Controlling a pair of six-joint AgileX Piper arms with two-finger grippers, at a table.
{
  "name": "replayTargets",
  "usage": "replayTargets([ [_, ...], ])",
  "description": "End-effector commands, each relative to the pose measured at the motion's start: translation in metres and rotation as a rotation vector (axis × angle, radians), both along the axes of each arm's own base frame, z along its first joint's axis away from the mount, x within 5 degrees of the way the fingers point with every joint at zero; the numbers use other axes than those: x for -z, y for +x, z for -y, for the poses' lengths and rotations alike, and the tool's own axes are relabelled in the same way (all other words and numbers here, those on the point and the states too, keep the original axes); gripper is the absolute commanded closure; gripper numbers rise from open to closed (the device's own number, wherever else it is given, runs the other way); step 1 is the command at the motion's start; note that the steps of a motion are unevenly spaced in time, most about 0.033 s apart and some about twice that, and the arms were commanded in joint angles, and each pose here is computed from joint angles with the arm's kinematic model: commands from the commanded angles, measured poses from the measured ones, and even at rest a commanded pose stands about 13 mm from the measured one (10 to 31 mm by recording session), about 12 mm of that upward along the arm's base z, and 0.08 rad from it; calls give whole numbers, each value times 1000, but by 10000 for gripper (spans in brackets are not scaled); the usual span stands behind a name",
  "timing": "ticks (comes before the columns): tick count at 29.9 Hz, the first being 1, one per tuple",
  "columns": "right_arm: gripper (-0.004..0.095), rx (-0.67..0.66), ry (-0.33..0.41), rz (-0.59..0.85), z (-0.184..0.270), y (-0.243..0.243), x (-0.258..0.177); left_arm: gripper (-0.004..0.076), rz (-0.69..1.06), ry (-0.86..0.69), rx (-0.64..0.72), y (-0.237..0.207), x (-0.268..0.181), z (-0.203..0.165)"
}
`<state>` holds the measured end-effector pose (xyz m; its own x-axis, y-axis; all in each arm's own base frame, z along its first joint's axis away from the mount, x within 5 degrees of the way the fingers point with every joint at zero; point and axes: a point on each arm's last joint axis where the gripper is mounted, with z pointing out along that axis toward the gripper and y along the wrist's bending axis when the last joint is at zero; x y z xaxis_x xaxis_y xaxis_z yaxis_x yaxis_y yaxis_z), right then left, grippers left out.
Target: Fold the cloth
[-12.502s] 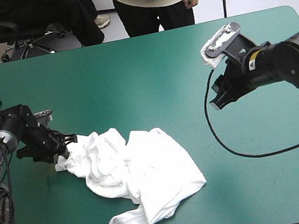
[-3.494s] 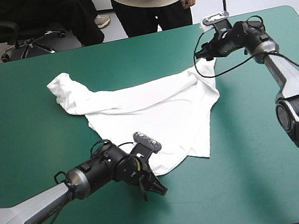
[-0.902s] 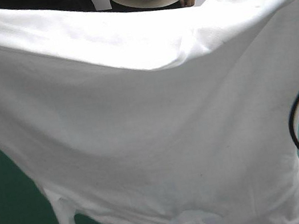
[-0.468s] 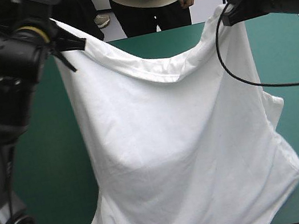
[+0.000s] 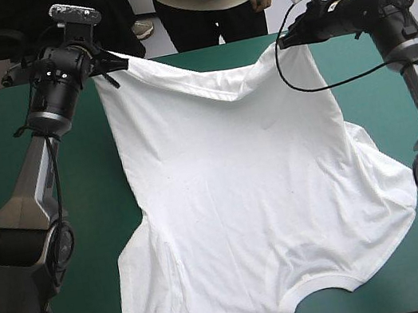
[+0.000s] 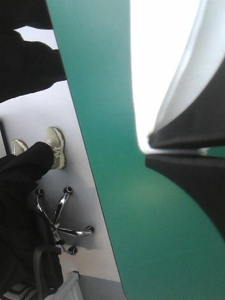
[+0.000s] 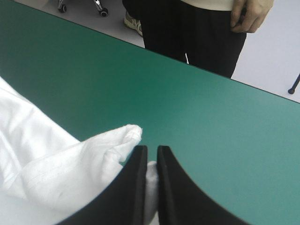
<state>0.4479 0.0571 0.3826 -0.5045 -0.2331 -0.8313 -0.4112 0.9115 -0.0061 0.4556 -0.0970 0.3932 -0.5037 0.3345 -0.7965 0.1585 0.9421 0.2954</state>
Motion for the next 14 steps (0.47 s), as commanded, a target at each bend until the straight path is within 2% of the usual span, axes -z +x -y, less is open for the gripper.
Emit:
replayTargets([
  [1,911,42,74,171,3,3,-27,738,133,-36,40,2,-23,-6],
  [3,897,49,73,160,3,11,-17,738,107,-32,37,10,-9,-5],
  [5,836,47,64,138,2,18,-4,738,70,-28,36,20,8,-3],
  [7,735,42,55,111,2,25,9,737,34,-44,28,27,24,-1],
  [10,476,38,50,75,1,32,23,727,6,-62,31,32,35,2],
  [12,324,39,50,76,1,32,24,654,2,-51,32,32,36,1],
  [14,271,39,46,84,2,31,20,540,-4,-46,29,29,33,0],
])
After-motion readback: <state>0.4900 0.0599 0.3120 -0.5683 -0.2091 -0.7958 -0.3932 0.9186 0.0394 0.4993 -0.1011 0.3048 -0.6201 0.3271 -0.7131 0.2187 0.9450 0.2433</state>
